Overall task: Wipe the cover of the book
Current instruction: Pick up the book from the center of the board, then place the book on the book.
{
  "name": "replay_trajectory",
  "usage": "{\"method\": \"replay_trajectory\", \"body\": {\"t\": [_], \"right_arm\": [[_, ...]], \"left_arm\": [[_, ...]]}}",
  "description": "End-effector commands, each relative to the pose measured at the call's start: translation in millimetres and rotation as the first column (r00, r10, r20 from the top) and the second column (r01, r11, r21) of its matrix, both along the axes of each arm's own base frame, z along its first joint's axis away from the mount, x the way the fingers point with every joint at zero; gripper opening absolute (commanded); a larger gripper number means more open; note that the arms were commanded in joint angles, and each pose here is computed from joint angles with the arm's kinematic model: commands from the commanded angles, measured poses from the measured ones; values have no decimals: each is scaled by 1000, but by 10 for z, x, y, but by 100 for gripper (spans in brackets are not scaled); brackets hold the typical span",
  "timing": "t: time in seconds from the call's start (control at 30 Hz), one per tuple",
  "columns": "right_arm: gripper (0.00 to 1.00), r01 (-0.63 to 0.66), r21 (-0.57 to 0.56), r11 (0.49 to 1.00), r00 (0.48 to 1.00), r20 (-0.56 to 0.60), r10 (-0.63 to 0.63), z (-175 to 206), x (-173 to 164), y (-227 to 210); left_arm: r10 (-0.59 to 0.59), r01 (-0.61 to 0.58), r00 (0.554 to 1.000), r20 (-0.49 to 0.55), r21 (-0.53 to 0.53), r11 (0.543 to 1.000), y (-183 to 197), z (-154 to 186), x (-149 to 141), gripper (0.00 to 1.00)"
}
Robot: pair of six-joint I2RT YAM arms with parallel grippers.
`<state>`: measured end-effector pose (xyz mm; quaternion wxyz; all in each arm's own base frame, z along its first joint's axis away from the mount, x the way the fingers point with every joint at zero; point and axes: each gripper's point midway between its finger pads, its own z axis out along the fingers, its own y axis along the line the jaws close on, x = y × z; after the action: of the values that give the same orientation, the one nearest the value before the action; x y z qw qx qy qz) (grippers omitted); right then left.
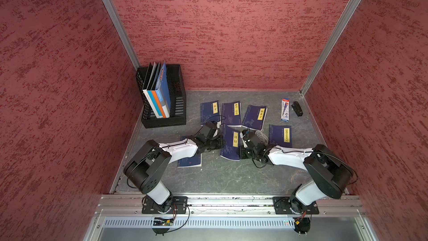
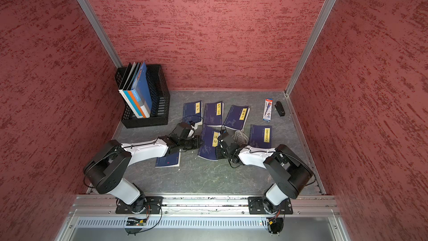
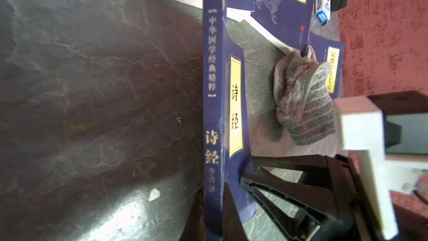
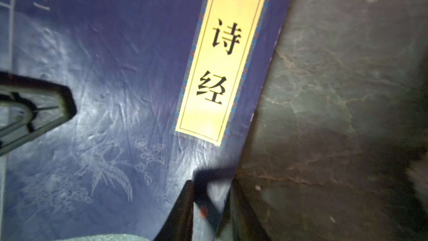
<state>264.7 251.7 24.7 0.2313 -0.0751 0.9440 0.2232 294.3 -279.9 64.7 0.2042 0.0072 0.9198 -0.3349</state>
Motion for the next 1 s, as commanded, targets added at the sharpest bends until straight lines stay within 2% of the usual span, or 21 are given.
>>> {"method": "replay_trajectory", "body": {"t": [0.0, 0.27, 0.4, 0.63, 0.97], "right_arm": [[34, -7, -33, 999, 1000, 28, 8, 68, 25, -3], [51, -21, -26, 999, 991, 135, 24, 467, 183, 48], [53, -30, -31, 999, 986, 161, 35, 547, 245, 84], [54, -50, -18, 999, 986, 158, 52, 507, 293, 178], [55, -68, -12, 998, 984, 162, 69, 486, 322, 235]], "left_arm": [[-12, 12, 1000, 12, 11, 1000, 50, 146, -15, 0], [63, -59, 996, -56, 63, 996, 612, 337, -164, 0], [111, -106, 989, -95, 53, 993, 921, 473, -291, 0], [211, -218, 969, -128, -36, 975, 1486, 762, -400, 0], [276, -306, 941, -197, -137, 942, 1836, 901, -497, 0]]}}
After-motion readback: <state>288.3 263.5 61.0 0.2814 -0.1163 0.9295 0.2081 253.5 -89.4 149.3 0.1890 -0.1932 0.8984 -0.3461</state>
